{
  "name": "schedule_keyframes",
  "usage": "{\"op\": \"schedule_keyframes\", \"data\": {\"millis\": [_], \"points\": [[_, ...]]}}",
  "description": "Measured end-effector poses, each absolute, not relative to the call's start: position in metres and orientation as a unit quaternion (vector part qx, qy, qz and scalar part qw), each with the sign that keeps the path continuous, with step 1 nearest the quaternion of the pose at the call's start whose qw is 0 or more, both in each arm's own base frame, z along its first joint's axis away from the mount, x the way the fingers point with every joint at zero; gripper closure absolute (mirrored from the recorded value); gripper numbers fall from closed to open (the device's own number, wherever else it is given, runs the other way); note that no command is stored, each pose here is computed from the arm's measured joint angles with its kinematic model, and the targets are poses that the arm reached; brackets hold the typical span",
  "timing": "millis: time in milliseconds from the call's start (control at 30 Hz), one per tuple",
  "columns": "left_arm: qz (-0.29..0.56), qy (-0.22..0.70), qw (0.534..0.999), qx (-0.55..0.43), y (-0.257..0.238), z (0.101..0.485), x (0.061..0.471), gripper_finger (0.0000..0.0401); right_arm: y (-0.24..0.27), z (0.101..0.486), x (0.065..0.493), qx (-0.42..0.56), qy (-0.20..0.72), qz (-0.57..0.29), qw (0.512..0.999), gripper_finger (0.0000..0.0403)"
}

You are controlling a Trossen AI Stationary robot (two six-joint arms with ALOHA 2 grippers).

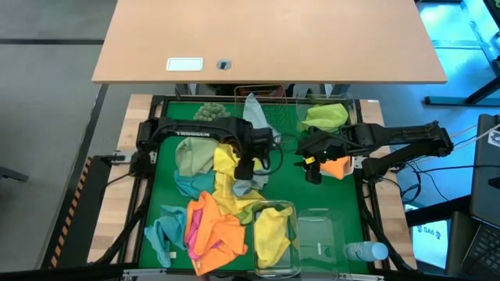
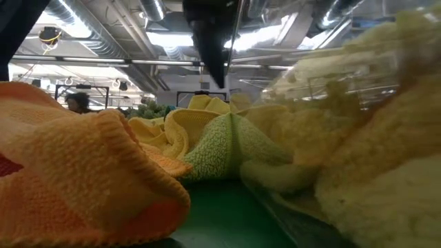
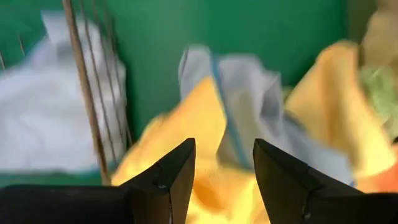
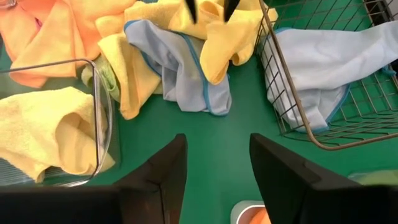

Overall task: Sort microfiber towel by color & place in baskets
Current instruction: Put the yellow microfiber towel into the bottom left transparent bin

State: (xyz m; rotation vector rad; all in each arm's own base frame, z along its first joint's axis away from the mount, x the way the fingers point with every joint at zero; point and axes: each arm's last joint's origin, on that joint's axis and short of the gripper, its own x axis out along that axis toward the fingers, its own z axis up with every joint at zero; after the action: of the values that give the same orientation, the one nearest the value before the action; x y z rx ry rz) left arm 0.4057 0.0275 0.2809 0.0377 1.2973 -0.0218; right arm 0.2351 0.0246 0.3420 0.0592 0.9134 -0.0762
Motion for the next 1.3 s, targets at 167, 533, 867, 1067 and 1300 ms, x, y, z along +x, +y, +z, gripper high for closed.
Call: {"op": "schedule_keyframes", "data": {"millis": [167,533,867,1067,1300], "points": [[0.012,0.613,0.79,-0.001,0.041,0.264,0.393,0.0246,0.025,0.342,0.235,0.028,0.44,-0.037,0.897,0.023],[0.016,0.638,0.77,0.004,0.038,0.235,0.384,0.0246,0.025,0.342,0.235,0.028,0.44,-0.037,0.897,0.023],[0.089,0.632,0.768,-0.054,0.036,0.235,0.385,0.0246,0.025,0.342,0.235,0.029,0.44,-0.038,0.897,0.023],[0.165,0.616,0.756,-0.148,0.036,0.235,0.385,0.0246,0.025,0.342,0.235,0.048,0.439,-0.048,0.896,0.023],[0.199,0.598,0.754,-0.184,0.034,0.235,0.387,0.0246,0.025,0.342,0.235,0.051,0.439,-0.05,0.896,0.023]]}}
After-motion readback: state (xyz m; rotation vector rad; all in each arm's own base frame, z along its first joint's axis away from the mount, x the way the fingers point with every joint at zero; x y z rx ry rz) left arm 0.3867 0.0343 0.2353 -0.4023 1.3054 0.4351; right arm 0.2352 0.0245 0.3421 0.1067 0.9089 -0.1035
